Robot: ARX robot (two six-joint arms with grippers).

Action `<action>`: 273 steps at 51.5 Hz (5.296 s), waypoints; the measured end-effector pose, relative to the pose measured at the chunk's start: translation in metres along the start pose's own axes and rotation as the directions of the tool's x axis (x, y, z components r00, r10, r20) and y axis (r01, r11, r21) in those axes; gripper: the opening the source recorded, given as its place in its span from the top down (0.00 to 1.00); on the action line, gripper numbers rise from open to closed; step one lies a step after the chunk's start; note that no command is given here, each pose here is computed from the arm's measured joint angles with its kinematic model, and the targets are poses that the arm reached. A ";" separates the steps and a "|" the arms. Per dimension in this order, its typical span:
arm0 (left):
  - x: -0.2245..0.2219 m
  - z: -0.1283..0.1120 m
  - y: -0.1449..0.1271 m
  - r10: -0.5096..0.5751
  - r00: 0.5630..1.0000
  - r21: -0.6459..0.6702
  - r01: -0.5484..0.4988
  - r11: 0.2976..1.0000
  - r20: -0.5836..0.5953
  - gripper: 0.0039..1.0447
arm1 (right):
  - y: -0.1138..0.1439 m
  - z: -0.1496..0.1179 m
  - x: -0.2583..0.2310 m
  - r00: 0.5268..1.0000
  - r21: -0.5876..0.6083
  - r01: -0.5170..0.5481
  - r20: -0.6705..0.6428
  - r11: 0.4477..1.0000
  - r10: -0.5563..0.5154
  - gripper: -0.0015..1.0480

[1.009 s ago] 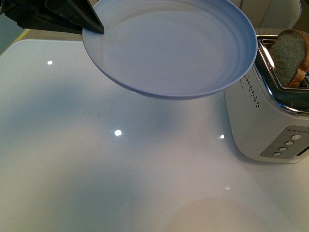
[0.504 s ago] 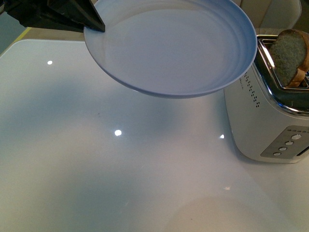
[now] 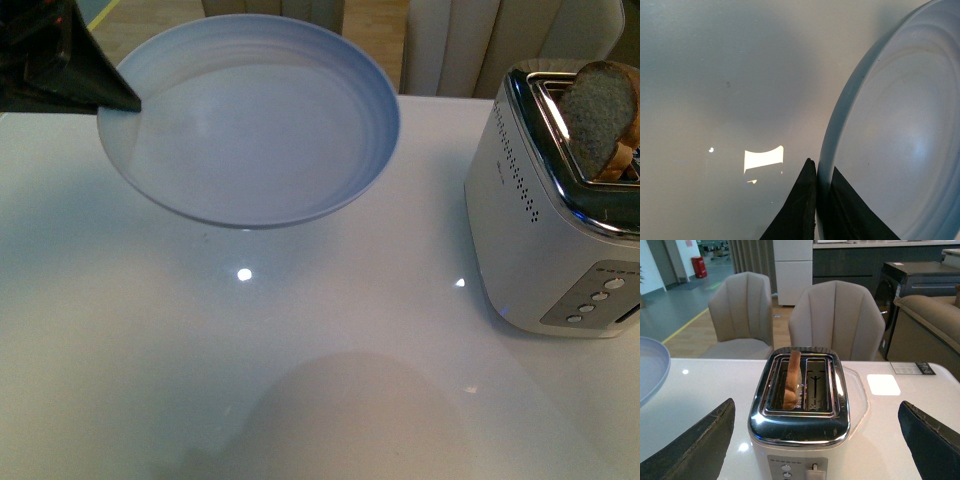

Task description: Left arm holds plate, right arm toasts bread

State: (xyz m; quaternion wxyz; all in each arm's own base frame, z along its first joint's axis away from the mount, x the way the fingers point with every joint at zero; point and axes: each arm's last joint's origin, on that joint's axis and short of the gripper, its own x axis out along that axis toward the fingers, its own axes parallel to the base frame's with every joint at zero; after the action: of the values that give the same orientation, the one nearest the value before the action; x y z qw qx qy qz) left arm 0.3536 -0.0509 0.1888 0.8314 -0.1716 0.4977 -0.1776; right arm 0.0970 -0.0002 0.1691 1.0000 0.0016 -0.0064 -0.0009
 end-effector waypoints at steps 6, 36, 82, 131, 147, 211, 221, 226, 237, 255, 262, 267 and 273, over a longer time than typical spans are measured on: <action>0.003 -0.004 0.022 -0.005 1.000 -0.004 0.005 1.000 0.010 0.98 | 0.000 0.000 0.000 1.000 0.000 0.000 0.000 1.000 0.000 0.08; 0.060 -0.048 0.099 -0.057 0.997 -0.060 0.054 0.997 -0.057 0.98 | 0.000 0.000 0.000 1.000 0.000 0.000 0.000 1.000 0.000 0.08; 0.116 -0.055 0.221 0.010 0.998 -0.114 -0.017 0.993 -0.059 0.98 | 0.000 0.000 0.000 1.000 0.000 0.000 0.000 1.000 0.000 0.08; 0.113 -0.037 0.236 -0.010 1.000 -0.167 0.011 0.986 0.010 0.35 | 0.000 0.000 0.000 1.000 0.000 0.000 0.000 1.000 0.000 0.08; 0.036 -0.041 0.225 0.102 0.978 -0.154 -0.073 0.985 0.185 0.07 | 0.000 0.000 0.000 1.000 0.000 0.000 0.001 1.000 0.000 0.08; -0.100 -0.158 0.026 0.131 0.447 0.101 -0.459 0.883 0.885 0.98 | 0.000 0.000 0.000 1.000 0.000 -0.001 0.000 1.000 0.001 0.08; -0.103 -0.174 0.026 0.131 0.446 0.100 -0.459 0.883 0.885 0.98 | 0.000 0.000 0.000 1.000 0.000 0.000 0.000 1.000 0.000 0.08; -0.104 -0.183 0.026 0.132 0.448 0.101 -0.459 0.883 0.884 0.98 | 0.000 0.000 0.000 1.000 0.000 0.000 0.000 1.000 0.000 0.08; -0.104 -0.199 0.027 0.126 0.440 0.102 -0.459 0.883 0.889 0.98 | 0.000 0.000 0.000 1.000 0.000 0.000 0.000 1.000 0.000 0.08; -0.114 -0.211 0.024 0.120 0.431 0.102 -0.459 0.883 0.895 0.98 | 0.000 0.000 0.000 1.000 0.000 0.000 0.000 1.000 0.000 0.08; -0.115 -0.214 0.024 0.120 0.431 0.102 -0.459 0.883 0.894 0.98 | 0.000 0.000 0.000 1.000 0.000 0.000 0.000 1.000 0.000 0.08; -0.116 -0.216 0.023 0.120 0.430 0.102 -0.459 0.883 0.895 0.98 | 0.000 0.000 0.000 1.000 0.000 0.000 0.000 1.000 0.000 0.08; -0.117 -0.219 0.023 0.120 0.430 0.102 -0.459 0.883 0.895 0.98 | 0.000 0.000 0.000 1.000 0.000 0.000 0.000 1.000 0.000 0.08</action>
State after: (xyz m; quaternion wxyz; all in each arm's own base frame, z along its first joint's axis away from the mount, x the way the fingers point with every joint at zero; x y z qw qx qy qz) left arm 0.1105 0.0002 0.1707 1.0000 -0.0054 -0.0068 0.0009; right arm 0.0970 -0.0002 0.1691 1.0000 0.0014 -0.0066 -0.0009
